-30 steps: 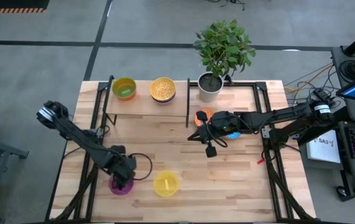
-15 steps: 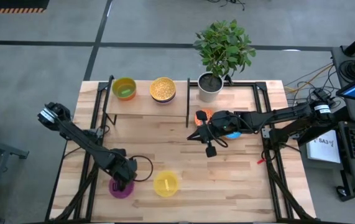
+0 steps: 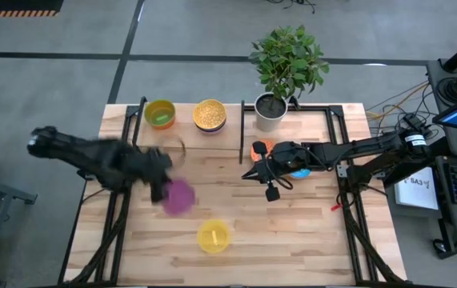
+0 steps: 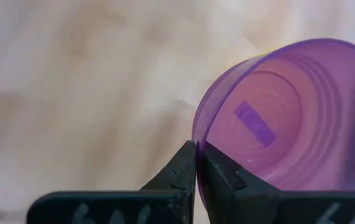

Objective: Place and stack bowls onto a shelf
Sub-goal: Stack the purple bowl on the green bowl on the shelf, then stack the orange bowl on the yellow bowl on the shelf

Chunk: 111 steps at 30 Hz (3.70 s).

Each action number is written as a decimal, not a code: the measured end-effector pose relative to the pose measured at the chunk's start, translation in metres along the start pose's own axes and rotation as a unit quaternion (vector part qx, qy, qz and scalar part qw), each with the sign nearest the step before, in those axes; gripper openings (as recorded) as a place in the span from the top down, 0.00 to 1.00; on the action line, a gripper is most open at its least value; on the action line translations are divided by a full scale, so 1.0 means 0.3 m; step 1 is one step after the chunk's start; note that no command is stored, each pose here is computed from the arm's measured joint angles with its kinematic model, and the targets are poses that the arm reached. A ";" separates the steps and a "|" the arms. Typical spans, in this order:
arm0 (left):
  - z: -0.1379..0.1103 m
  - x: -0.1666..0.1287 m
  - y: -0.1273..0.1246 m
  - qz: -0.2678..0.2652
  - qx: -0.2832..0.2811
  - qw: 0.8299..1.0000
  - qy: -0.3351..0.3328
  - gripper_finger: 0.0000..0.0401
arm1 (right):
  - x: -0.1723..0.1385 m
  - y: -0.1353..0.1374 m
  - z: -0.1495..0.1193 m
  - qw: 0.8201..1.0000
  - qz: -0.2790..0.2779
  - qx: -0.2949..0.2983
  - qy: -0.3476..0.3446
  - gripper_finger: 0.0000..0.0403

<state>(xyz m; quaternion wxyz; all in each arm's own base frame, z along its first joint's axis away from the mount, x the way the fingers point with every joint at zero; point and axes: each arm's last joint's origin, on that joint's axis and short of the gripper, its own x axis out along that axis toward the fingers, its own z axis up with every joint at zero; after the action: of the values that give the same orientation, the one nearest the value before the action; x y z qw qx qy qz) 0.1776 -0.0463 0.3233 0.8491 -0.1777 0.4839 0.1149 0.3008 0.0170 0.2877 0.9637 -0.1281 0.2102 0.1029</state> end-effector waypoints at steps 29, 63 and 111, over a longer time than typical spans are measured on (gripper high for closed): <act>0.191 -0.362 0.715 0.184 -0.308 0.929 -0.086 1.00 | -0.001 -0.008 -0.007 1.000 -0.002 0.011 0.008 0.98; 0.251 -0.239 0.784 0.260 -0.373 0.890 0.001 0.89 | -0.001 -0.008 -0.008 1.000 -0.002 0.020 0.009 0.98; 0.198 -0.241 0.578 0.198 -0.191 0.948 -0.161 1.00 | -0.002 -0.009 -0.006 1.000 -0.003 0.018 0.006 0.98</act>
<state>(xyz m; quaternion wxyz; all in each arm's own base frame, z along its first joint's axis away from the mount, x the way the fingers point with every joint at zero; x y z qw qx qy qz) 0.1238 0.1343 0.3803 0.8259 -0.2158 0.3357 0.3982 0.3004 0.0139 0.2869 0.9650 -0.1116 0.2173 0.0953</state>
